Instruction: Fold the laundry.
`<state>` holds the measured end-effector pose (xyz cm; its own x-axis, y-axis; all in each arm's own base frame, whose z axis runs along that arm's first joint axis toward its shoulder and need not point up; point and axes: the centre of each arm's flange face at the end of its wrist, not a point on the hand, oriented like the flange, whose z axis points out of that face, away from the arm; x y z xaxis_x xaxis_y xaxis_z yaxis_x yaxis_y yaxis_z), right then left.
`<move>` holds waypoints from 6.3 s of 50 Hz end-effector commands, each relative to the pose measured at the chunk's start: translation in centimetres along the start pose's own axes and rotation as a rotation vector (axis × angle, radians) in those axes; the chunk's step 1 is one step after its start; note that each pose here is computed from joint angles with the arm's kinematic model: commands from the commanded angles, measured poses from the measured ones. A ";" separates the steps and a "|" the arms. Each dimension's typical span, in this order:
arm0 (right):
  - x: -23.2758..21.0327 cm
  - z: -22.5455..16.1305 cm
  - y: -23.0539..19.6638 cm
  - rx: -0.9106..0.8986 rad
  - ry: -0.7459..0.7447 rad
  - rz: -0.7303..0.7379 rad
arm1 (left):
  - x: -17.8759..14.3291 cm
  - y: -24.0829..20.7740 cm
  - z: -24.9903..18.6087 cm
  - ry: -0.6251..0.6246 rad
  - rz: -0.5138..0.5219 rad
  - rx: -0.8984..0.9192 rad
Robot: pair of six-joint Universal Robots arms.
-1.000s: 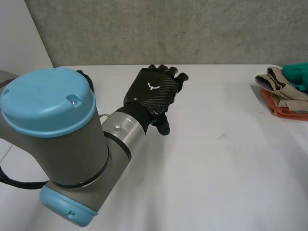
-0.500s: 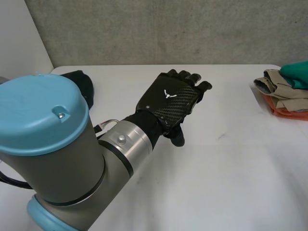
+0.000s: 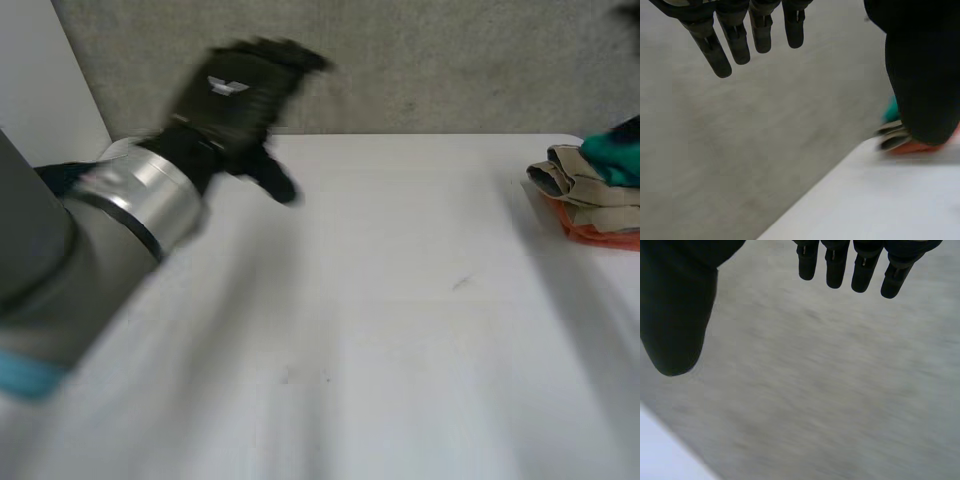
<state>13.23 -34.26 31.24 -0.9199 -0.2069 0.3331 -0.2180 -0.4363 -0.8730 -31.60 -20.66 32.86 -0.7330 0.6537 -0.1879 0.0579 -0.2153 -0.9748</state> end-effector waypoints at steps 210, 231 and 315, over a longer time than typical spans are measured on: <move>-17.1 -6.4 -10.4 -0.188 -0.178 0.029 | -6.0 1.7 -2.7 -0.403 0.126 0.032; -11.3 -3.3 -18.4 -0.033 -0.067 -0.055 | -8.3 -8.3 -1.0 -0.459 0.143 0.238; -14.8 -5.3 15.1 -0.551 -0.647 -0.128 | 2.4 21.4 0.8 -0.143 0.058 -0.543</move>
<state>21.94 -33.80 11.55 -0.5489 -0.7062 0.4471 -0.5857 -0.0567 -0.8085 -32.42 -22.26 12.74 -0.8051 0.5674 -0.1728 0.3493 0.2180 -0.9113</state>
